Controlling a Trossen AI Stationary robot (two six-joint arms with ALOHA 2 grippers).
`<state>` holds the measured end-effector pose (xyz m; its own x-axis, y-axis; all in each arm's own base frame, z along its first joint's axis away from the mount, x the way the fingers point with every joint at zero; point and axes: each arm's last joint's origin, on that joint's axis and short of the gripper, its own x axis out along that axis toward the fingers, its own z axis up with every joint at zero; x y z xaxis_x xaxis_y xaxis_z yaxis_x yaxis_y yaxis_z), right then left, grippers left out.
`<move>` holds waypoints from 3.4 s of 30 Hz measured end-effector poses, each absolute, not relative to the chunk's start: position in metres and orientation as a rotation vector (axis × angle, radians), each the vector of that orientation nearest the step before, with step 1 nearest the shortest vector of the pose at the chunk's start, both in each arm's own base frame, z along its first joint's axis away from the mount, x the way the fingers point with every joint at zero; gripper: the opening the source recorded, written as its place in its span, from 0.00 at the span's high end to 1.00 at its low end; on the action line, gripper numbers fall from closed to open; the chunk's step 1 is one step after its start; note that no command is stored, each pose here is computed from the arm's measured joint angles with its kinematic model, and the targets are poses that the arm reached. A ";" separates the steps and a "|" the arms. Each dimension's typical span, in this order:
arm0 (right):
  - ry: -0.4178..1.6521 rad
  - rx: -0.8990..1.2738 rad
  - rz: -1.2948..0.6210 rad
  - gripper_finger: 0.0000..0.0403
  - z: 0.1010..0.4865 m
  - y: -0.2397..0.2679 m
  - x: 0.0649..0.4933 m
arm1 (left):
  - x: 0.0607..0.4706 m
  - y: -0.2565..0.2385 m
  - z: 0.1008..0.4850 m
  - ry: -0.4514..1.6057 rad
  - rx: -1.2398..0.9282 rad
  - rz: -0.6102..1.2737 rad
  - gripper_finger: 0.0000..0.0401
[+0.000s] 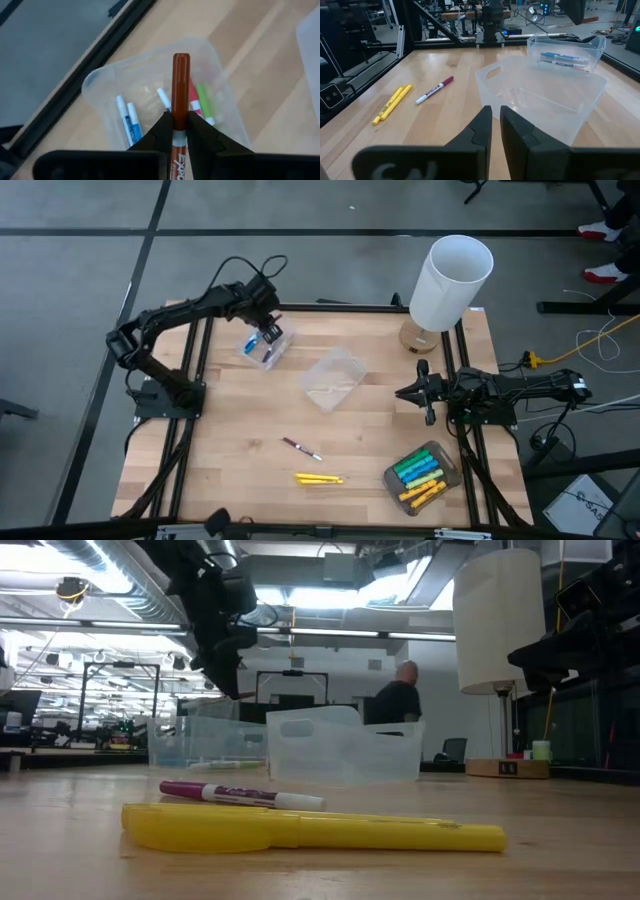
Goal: Pick & Place Markers
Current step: Put the brown marker into the transparent bin, then put the violet marker into the transparent bin
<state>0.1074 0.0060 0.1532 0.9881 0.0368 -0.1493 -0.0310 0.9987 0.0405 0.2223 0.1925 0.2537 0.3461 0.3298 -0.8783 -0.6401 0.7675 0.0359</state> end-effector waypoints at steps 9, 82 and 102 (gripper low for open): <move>0.151 0.038 0.034 0.90 0.153 0.006 0.107 | 0.222 0.209 0.235 1.053 -0.469 0.679 0.93; 0.150 0.038 0.034 0.90 0.153 0.006 0.107 | 0.290 0.063 0.249 1.174 -0.016 0.068 0.68; 0.150 0.038 0.034 0.90 0.153 0.006 0.107 | 0.298 -0.039 0.251 1.102 0.288 -0.305 0.64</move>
<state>0.1074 0.0060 0.1532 0.9881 0.0366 -0.1491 -0.0309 0.9987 0.0405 0.2983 -0.0389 0.2512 0.4185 -0.0983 -0.9029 0.3802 0.9218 0.0759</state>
